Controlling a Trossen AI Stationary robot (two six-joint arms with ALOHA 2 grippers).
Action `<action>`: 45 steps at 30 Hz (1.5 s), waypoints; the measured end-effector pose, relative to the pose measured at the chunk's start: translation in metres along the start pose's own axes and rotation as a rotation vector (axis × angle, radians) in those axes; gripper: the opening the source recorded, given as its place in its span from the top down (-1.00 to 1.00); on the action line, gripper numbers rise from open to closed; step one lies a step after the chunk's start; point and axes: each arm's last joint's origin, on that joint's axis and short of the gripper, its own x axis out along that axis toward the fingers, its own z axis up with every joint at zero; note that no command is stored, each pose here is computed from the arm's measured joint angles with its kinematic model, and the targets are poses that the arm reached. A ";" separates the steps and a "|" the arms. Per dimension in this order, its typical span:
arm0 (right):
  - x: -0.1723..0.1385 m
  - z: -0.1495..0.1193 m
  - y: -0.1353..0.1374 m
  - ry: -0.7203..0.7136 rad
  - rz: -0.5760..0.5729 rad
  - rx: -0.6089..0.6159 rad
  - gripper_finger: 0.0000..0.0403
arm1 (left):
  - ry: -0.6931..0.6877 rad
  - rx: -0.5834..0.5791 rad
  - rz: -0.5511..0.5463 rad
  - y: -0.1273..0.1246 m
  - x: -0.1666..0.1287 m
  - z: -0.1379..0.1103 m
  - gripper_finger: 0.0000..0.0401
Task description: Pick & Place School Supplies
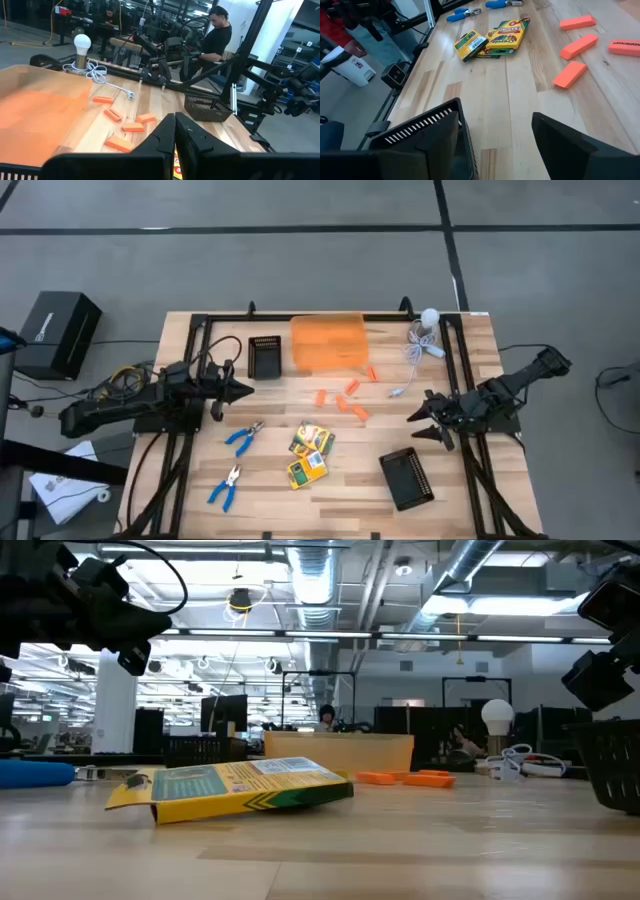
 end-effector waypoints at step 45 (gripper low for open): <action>0.000 0.000 0.000 0.000 0.000 0.000 -0.21 | 0.000 0.000 0.000 0.000 0.000 0.000 0.99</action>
